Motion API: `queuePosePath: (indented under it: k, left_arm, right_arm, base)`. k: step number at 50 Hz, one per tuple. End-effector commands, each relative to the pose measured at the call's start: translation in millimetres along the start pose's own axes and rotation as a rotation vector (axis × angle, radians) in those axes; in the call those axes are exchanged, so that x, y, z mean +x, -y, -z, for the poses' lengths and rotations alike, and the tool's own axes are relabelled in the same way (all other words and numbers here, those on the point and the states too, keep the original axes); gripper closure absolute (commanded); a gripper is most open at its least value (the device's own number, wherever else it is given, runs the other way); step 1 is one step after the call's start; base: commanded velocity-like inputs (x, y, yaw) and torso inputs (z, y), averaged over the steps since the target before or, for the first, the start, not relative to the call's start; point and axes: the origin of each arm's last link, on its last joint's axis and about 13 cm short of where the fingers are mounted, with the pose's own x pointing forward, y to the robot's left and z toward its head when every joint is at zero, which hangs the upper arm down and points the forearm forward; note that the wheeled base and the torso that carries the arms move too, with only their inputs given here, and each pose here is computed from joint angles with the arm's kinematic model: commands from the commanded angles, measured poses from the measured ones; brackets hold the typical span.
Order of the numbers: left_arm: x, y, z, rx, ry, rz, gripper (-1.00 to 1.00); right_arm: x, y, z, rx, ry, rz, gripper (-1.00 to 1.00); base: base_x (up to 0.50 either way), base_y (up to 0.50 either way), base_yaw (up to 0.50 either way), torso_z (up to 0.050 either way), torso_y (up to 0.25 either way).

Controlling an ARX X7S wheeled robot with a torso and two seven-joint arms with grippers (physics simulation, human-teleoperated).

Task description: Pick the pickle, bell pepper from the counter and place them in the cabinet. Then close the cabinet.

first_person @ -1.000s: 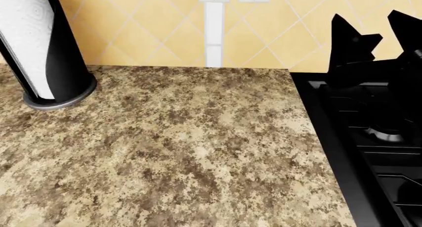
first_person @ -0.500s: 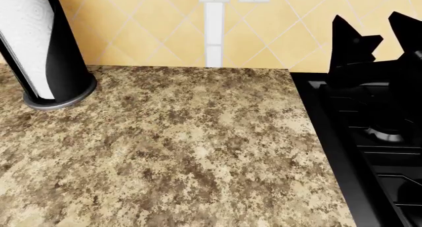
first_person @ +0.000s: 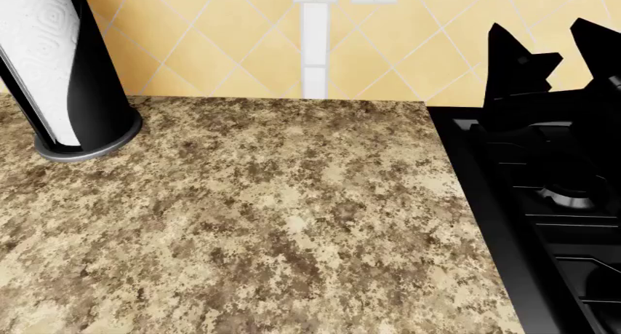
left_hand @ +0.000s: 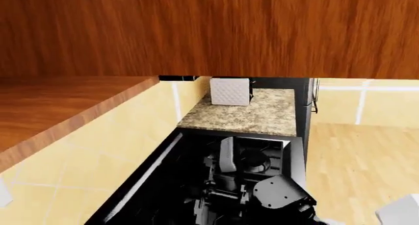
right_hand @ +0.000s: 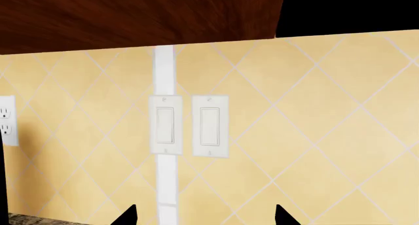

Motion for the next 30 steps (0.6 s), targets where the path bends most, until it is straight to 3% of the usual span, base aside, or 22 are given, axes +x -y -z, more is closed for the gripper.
queuePosePath:
  k: [1, 6, 19, 30]
  left_arm:
    - [8.7, -23.5, 36.1, -0.147, -0.092, -0.139, -1.00]
    - [11.1, -32.2, 63.4, -0.201, -0.084, -0.228, -1.00]
    - [-1.8, -36.2, 106.9, -0.080, -0.080, -0.475, -1.00]
    - [-13.5, -39.2, 131.7, -0.093, -0.094, -0.538, -1.00]
  right_arm:
    - [-3.0, 1.8, 1.8, 0.010, 0.009, 0.009, -1.00]
    - [-9.4, 5.2, 1.1, 0.028, 0.032, 0.032, -1.00]
    - [-25.1, 19.3, 0.5, 0.087, 0.143, 0.176, -1.00]
    - [-43.2, 25.9, -17.1, 0.120, 0.290, 0.294, -1.00]
  base:
    - [0.00, 0.00, 0.00, 0.000, 0.000]
    - [0.00, 0.00, 0.00, 0.000, 0.000]
    - [0.00, 0.00, 0.00, 0.000, 0.000]
    - [0.00, 0.00, 0.00, 0.000, 0.000]
